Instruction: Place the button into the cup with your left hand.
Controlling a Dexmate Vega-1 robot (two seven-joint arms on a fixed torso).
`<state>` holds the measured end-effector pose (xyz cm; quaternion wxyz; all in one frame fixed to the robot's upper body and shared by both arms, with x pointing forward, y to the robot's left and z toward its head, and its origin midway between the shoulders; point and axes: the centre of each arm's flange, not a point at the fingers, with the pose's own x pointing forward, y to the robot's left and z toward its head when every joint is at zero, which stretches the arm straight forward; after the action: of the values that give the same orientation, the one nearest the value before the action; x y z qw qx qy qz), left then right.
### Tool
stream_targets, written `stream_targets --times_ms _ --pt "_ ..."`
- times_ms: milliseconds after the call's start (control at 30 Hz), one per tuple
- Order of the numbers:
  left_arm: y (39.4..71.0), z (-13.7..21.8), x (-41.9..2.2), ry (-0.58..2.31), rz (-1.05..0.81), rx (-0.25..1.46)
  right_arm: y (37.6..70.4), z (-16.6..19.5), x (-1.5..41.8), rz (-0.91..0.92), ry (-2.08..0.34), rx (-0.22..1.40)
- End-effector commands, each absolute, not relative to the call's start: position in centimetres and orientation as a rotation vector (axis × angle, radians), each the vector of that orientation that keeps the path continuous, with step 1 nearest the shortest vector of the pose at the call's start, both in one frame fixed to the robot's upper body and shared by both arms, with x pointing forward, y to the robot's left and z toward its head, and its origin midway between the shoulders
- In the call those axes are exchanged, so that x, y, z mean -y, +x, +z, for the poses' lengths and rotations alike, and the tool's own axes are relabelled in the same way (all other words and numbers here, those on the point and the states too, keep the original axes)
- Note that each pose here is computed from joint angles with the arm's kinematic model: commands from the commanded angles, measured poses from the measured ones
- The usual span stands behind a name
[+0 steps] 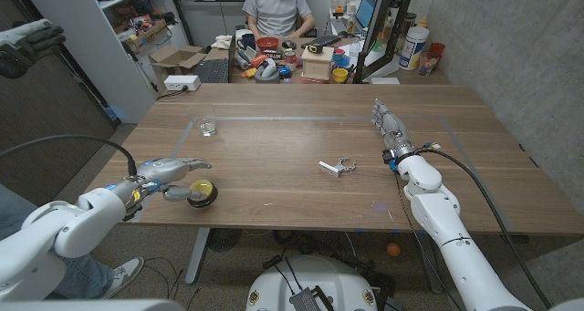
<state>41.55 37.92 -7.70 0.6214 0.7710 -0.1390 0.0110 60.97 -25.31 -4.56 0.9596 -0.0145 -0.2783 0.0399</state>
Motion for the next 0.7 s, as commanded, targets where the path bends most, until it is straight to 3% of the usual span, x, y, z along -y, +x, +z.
stream_targets --times_ms 33,700 --pt "42.5 -8.8 -37.4 1.753 -0.007 0.279 61.2 -4.6 25.4 0.084 -0.021 0.567" --pt "42.6 -9.9 -37.4 1.744 -0.057 0.203 61.6 -4.7 25.2 0.095 -0.014 0.566"
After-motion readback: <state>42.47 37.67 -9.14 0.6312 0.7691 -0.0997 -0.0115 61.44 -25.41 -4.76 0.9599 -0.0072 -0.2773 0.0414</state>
